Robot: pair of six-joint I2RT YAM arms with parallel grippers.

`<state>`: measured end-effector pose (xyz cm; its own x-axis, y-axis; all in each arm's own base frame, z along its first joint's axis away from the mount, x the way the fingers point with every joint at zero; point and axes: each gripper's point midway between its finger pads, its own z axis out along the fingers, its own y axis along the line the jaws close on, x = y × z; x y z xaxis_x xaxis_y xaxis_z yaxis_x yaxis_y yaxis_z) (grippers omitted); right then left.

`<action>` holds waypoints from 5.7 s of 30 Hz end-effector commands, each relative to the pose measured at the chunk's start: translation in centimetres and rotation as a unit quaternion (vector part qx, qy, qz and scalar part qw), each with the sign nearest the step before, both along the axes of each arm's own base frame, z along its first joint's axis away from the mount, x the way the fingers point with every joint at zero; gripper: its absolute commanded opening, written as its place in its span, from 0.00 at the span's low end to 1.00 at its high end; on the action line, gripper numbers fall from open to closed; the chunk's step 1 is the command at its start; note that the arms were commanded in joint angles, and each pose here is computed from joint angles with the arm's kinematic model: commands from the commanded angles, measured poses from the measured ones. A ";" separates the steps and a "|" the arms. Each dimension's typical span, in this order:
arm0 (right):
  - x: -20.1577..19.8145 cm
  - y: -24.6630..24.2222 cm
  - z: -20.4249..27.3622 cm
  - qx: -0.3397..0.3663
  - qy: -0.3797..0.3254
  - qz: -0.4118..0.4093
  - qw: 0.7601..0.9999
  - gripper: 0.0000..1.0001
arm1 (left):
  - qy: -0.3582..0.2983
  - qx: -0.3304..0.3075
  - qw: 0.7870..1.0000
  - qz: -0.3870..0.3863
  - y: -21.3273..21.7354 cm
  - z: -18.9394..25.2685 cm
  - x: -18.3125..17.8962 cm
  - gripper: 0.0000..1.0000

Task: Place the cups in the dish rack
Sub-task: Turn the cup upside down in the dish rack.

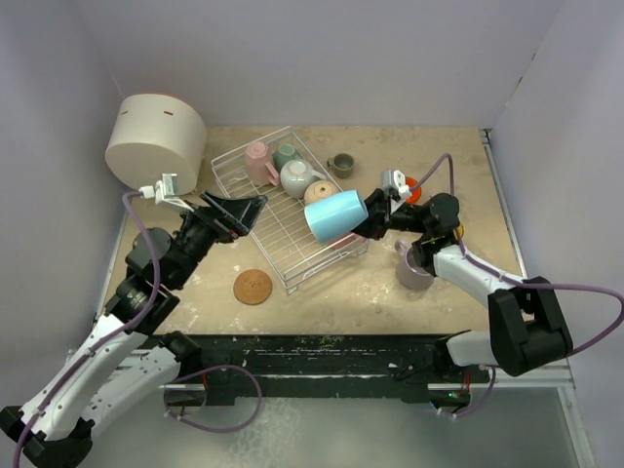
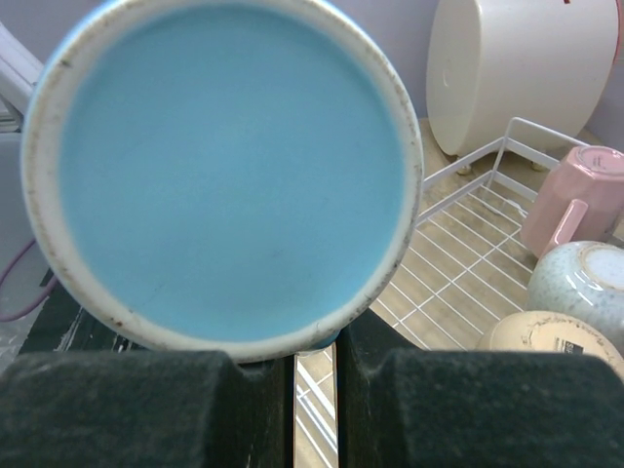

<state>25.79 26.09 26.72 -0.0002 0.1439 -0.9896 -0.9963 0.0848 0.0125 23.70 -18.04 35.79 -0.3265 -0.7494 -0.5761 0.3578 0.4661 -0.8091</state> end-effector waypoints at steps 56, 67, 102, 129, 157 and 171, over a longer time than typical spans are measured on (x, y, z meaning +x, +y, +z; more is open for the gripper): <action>19.0 18.5 -2.8 -0.221 0.145 -0.384 0.885 0.00 | 0.083 0.517 0.807 0.274 16.8 -8.1 2.7 0.99; 20.5 20.0 -5.0 -0.220 0.154 -0.401 0.876 0.00 | 0.081 0.513 0.809 0.275 16.9 -8.0 2.7 0.99; 22.7 20.7 -9.3 -0.248 0.113 -0.462 0.844 0.00 | 0.076 0.506 0.814 0.274 17.0 -7.8 2.8 0.99; 22.9 19.5 -7.1 -0.273 -0.046 -0.514 0.812 0.00 | 0.073 0.503 0.817 0.272 17.0 -7.7 2.9 0.99; 21.4 20.4 -6.4 -0.277 -0.054 -0.460 0.842 0.39 | 0.071 0.501 0.819 0.273 17.0 -7.7 2.8 0.99; 18.1 19.1 -2.6 -0.268 -0.051 -0.415 0.868 0.50 | 0.064 0.495 0.822 0.273 17.0 -7.2 2.6 0.99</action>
